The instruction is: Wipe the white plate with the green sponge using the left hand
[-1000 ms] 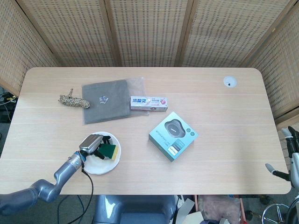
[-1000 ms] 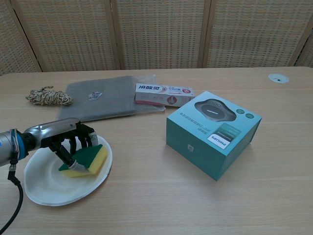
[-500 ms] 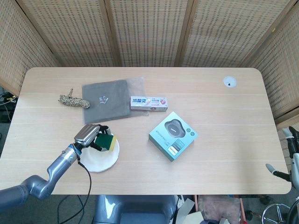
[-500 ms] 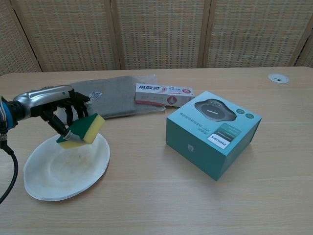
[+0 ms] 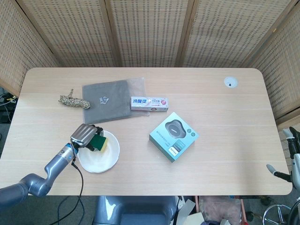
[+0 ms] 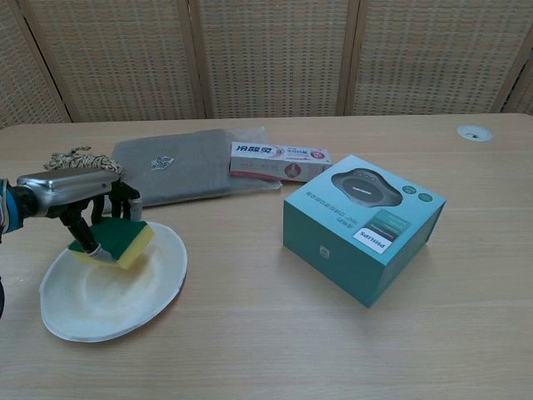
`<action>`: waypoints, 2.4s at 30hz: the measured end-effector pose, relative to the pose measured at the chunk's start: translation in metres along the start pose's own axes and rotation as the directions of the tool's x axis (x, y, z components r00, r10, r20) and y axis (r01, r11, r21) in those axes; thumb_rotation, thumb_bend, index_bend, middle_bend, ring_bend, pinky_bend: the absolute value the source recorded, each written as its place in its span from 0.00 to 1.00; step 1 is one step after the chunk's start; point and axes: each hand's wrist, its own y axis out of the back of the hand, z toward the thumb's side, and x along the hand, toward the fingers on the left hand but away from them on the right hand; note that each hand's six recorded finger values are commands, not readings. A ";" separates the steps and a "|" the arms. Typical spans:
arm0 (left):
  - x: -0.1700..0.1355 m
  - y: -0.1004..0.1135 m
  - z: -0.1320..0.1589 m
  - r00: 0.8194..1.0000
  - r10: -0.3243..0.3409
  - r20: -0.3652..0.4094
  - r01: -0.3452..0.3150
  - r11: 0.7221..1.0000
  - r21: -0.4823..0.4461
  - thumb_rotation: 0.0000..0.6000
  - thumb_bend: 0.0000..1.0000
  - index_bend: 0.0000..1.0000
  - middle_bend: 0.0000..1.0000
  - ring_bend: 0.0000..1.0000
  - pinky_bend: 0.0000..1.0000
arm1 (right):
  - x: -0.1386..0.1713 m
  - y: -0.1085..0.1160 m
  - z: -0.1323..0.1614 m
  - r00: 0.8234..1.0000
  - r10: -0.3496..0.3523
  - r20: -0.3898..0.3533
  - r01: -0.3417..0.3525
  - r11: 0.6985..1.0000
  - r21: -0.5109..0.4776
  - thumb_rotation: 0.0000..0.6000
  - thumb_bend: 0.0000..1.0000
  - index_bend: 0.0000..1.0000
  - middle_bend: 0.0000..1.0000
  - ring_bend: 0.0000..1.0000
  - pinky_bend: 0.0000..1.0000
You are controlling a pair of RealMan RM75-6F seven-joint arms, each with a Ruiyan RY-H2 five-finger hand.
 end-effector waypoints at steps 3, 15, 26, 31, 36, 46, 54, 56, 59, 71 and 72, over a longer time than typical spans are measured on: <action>0.002 -0.005 0.000 1.000 -0.012 0.000 0.012 1.000 0.023 1.00 0.04 0.52 0.48 0.40 0.48 | 0.000 0.000 0.000 1.000 0.000 0.002 0.000 1.000 0.000 1.00 0.00 0.00 0.00 0.00 0.00; 0.006 -0.026 0.007 0.998 -0.057 0.010 0.056 0.996 0.072 1.00 0.04 0.52 0.48 0.40 0.49 | -0.001 0.000 -0.001 1.000 0.000 0.005 0.000 1.000 -0.003 1.00 0.00 0.00 0.00 0.00 0.00; 0.007 -0.028 0.010 0.998 -0.058 0.014 0.057 0.995 0.082 1.00 0.04 0.52 0.48 0.40 0.49 | -0.001 0.001 -0.001 1.000 0.000 0.005 0.000 1.000 -0.005 1.00 0.00 0.00 0.00 0.00 0.00; 0.007 -0.021 0.010 0.999 -0.034 0.016 0.033 0.997 0.070 1.00 0.04 0.53 0.48 0.40 0.49 | -0.001 0.002 -0.002 1.000 -0.001 0.006 0.001 1.000 -0.008 1.00 0.00 0.00 0.00 0.00 0.00; 0.004 0.004 0.016 0.998 0.046 0.047 -0.049 0.996 0.068 1.00 0.04 0.53 0.48 0.40 0.49 | -0.001 0.002 -0.001 1.000 -0.002 0.003 0.002 1.000 -0.009 1.00 0.00 0.00 0.00 0.00 0.00; 0.004 0.011 0.029 0.994 0.057 0.094 -0.080 0.960 0.268 1.00 0.04 0.53 0.48 0.40 0.49 | -0.001 0.002 0.000 1.000 0.001 0.002 -0.001 1.000 -0.008 1.00 0.00 0.00 0.00 0.00 0.00; 0.013 -0.013 0.034 0.996 0.007 0.094 -0.045 0.916 0.399 1.00 0.04 0.53 0.49 0.40 0.49 | -0.002 0.001 -0.001 1.000 0.002 0.005 -0.002 1.000 -0.009 1.00 0.00 0.00 0.00 0.00 0.00; 0.015 -0.017 0.034 0.996 -0.001 0.094 -0.038 0.910 0.412 1.00 0.04 0.54 0.49 0.40 0.49 | -0.002 0.001 -0.001 1.000 0.002 0.006 -0.002 1.000 -0.009 1.00 0.00 0.00 0.00 0.00 0.00; 0.016 -0.022 0.034 0.996 -0.016 0.091 -0.024 0.907 0.420 1.00 0.04 0.54 0.49 0.40 0.49 | -0.002 0.001 -0.001 1.000 0.002 0.006 -0.002 1.000 -0.010 1.00 0.00 0.00 0.00 0.00 0.00; 0.017 -0.028 0.034 0.996 -0.026 0.086 -0.013 0.901 0.433 1.00 0.05 0.54 0.49 0.40 0.49 | -0.002 0.003 -0.002 1.000 -0.001 0.007 0.001 1.000 -0.013 1.00 0.00 0.00 0.00 0.00 0.00; 0.016 -0.026 0.035 0.996 -0.019 0.088 -0.020 0.906 0.424 1.00 0.05 0.55 0.49 0.40 0.49 | -0.002 0.003 -0.002 1.000 -0.001 0.007 0.001 1.000 -0.014 1.00 0.00 0.00 0.00 0.00 0.00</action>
